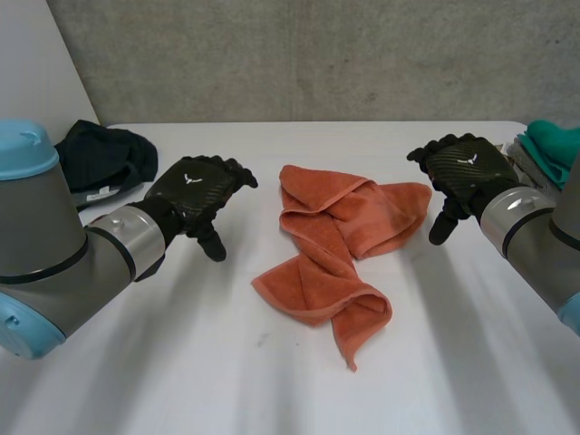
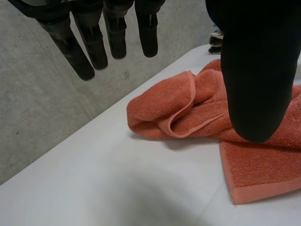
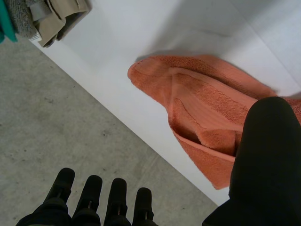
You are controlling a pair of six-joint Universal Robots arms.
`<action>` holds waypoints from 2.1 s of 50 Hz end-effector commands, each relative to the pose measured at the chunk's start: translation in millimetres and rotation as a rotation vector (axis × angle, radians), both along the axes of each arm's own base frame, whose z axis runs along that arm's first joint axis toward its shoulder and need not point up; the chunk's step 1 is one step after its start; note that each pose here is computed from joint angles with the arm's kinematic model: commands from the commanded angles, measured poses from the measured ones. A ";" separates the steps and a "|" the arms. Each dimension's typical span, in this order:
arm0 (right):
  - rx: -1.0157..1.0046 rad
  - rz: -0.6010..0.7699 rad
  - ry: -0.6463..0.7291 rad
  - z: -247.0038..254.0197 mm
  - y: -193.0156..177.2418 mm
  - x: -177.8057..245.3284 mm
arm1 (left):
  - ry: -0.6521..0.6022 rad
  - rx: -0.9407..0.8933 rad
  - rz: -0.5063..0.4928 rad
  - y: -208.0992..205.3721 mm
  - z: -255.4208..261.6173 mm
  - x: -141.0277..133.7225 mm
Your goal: Fold the laundry.
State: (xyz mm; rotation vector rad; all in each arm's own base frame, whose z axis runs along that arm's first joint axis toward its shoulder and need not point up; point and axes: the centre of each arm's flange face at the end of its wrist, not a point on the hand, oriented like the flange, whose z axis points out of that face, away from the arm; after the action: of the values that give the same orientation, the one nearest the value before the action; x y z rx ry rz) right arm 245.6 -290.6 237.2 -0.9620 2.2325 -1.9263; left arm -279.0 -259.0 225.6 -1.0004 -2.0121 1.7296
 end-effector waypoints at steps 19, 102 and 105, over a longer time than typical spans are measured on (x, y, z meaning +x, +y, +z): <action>0.019 -0.157 0.013 -5.0 -45.5 -36.2 | -0.279 -0.186 -0.544 109.8 -51.1 -125.6; 0.185 0.346 -0.356 -117.5 -84.1 138.3 | 0.275 -0.403 0.085 67.4 137.0 42.1; 0.181 0.351 -0.347 -122.2 -81.4 142.4 | 0.273 -0.401 0.088 66.6 135.3 42.7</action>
State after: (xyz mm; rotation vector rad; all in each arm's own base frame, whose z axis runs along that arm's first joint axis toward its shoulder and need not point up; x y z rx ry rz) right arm 376.9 -381.6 120.9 -0.8458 1.8878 -1.6149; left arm -235.7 -195.8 361.6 -0.7258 -1.6097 2.2460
